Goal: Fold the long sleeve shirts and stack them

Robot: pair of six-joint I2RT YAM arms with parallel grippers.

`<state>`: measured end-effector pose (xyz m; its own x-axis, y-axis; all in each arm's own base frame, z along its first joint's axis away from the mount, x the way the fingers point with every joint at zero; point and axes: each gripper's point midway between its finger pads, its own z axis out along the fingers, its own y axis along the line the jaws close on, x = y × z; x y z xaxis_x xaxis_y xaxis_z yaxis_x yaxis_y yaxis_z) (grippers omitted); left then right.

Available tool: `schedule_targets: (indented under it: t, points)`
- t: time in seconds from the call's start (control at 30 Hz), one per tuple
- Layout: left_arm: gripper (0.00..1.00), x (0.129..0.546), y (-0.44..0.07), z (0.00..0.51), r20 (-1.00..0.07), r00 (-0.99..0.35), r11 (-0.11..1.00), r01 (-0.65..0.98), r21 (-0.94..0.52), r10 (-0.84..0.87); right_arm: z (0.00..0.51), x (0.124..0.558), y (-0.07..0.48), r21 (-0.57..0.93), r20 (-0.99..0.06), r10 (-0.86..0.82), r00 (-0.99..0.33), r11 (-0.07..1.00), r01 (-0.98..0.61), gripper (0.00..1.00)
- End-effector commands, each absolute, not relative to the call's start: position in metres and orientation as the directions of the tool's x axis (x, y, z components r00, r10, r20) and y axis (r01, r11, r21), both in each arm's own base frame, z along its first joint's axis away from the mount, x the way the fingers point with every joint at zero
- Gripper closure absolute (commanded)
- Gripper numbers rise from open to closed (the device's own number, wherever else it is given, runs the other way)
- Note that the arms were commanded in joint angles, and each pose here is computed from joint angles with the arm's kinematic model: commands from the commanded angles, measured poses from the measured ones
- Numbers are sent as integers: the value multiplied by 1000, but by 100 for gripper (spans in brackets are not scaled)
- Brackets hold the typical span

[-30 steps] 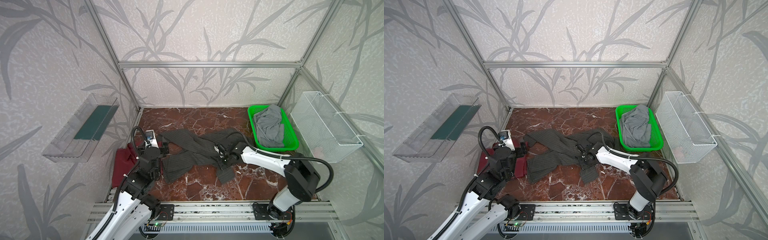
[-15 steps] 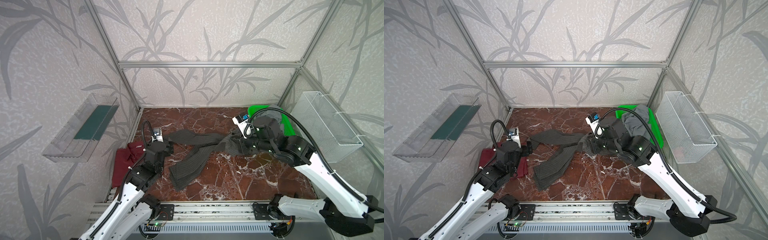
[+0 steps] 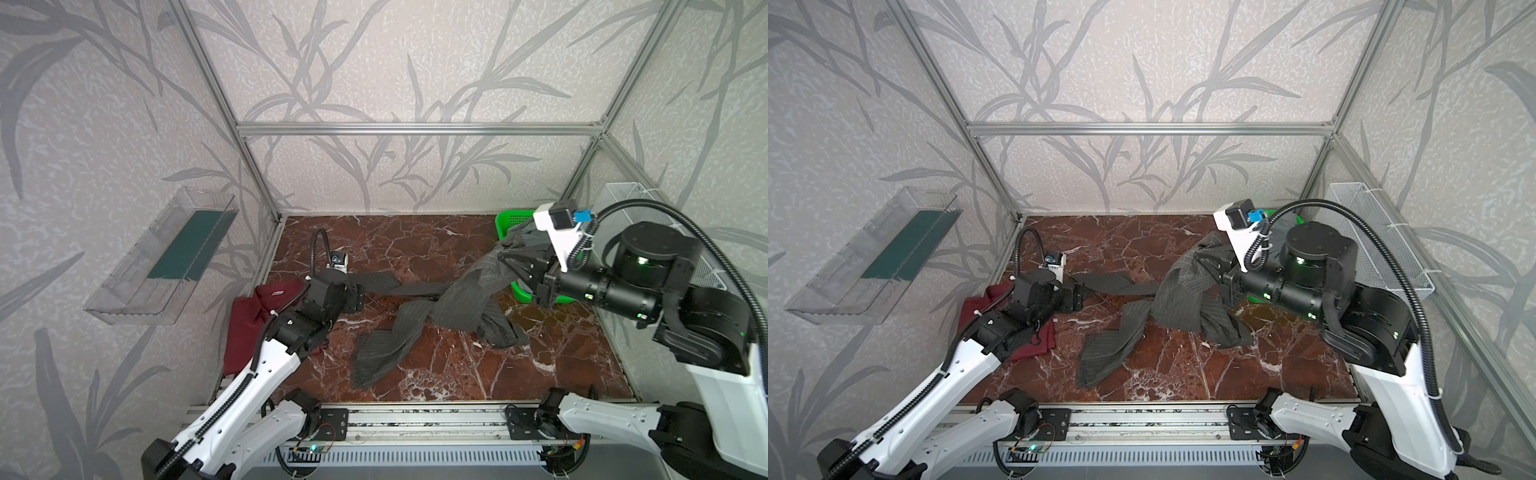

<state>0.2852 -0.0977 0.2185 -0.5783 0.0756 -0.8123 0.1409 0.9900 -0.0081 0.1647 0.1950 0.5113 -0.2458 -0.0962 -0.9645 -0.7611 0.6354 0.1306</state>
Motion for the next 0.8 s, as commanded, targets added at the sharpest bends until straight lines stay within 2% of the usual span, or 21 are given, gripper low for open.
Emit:
schedule_targets:
  t: [0.0, 0.13, 0.3, 0.53, 0.7, 0.77]
  points:
    - [15, 272, -120, 220, -782, -620, 967, 233, -107, 62, 521, 154, 195, 114, -971, -103, -218, 599, -793, 100]
    - [15, 261, -134, 209, -757, -650, 946, 281, -159, 66, 557, 135, 185, 105, -989, -25, -143, 558, -823, 100]
    - [15, 253, -157, 210, -735, -671, 915, 351, -200, 96, 594, 130, 171, 82, -997, 48, -66, 579, -811, 100]
    - [14, 244, -214, 256, -764, -640, 798, 502, -334, 82, 592, 181, 194, 82, -991, -24, -133, 675, -733, 100]
    - [14, 221, -259, 278, -800, -581, 680, 648, -342, 152, 600, 207, 209, 276, -957, 92, -275, 581, -765, 100]
    - [10, 212, -273, 288, -831, -539, 627, 696, -351, 134, 594, 219, 216, 347, -932, 104, -346, 531, -773, 100]
